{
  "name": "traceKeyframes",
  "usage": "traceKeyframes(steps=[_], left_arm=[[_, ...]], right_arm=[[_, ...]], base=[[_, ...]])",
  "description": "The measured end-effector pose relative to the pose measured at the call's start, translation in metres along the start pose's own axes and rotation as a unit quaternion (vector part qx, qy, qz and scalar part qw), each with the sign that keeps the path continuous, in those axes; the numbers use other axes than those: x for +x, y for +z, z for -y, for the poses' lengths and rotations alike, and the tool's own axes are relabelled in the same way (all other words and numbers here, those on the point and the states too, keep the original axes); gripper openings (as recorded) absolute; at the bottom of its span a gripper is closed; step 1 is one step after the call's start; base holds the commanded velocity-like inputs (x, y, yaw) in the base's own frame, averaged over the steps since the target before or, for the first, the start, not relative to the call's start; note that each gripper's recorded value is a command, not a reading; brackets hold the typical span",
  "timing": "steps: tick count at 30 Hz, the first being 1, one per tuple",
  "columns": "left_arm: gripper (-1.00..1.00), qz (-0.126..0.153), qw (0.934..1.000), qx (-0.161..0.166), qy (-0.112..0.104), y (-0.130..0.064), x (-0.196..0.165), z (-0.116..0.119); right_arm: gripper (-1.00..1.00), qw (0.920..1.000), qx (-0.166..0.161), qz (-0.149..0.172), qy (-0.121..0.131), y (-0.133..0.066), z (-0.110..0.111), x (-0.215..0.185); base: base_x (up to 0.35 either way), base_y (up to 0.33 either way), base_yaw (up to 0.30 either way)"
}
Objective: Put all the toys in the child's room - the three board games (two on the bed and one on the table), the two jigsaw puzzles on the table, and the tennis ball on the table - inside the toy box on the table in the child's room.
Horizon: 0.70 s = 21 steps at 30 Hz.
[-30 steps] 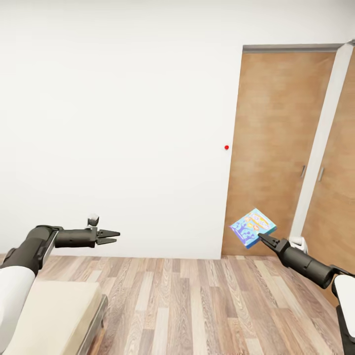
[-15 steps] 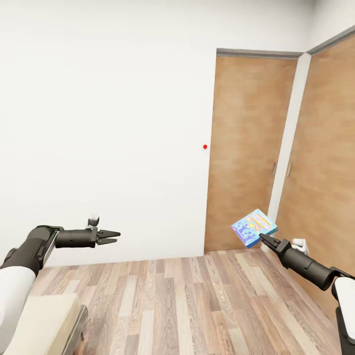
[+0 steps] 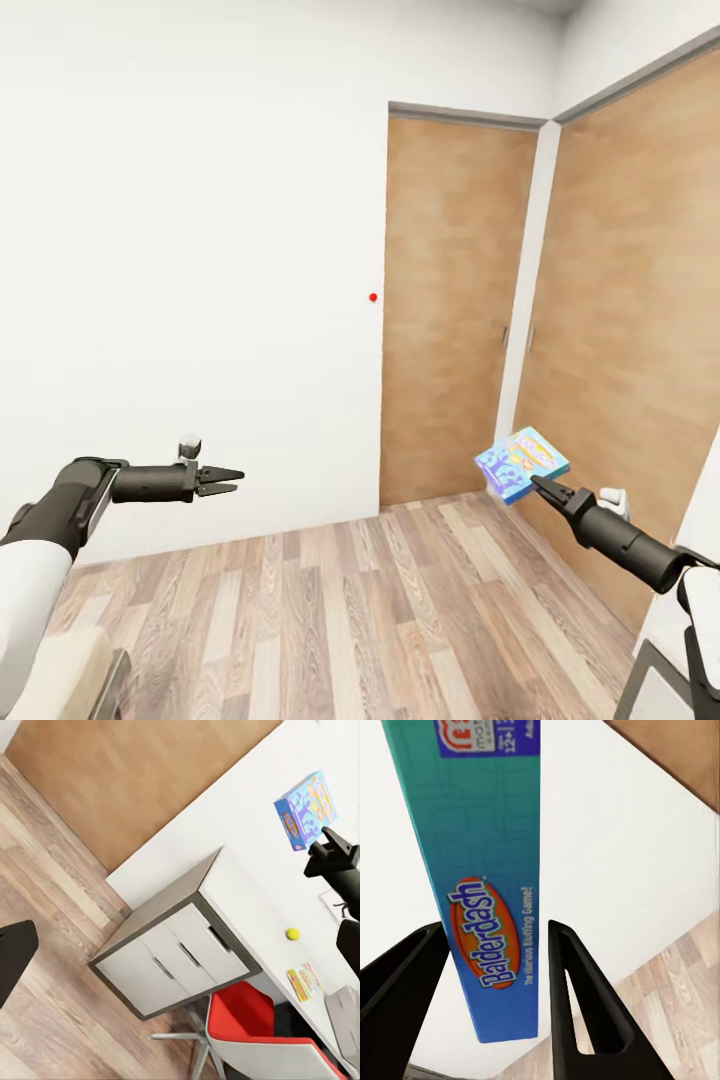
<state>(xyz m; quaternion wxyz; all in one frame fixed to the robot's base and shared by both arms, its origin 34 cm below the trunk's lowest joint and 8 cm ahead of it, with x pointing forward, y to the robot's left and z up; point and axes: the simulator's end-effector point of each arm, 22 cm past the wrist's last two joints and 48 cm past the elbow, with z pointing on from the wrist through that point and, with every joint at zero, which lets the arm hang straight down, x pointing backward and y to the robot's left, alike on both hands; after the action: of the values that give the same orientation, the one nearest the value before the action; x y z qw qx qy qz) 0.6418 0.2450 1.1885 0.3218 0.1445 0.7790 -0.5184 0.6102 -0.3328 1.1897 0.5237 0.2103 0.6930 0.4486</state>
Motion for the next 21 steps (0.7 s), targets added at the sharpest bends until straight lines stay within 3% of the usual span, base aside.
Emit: traceKeyframes(steps=[21], left_arm=[[1.00,0.000,1.0000,0.000,0.001,0.0000,0.0002,0.0000]], right_arm=[[-1.00,0.9999,0.003,0.006,0.015,-0.0018,0.0085,-0.0009]], base=[[0.000,0.000,-0.278]])
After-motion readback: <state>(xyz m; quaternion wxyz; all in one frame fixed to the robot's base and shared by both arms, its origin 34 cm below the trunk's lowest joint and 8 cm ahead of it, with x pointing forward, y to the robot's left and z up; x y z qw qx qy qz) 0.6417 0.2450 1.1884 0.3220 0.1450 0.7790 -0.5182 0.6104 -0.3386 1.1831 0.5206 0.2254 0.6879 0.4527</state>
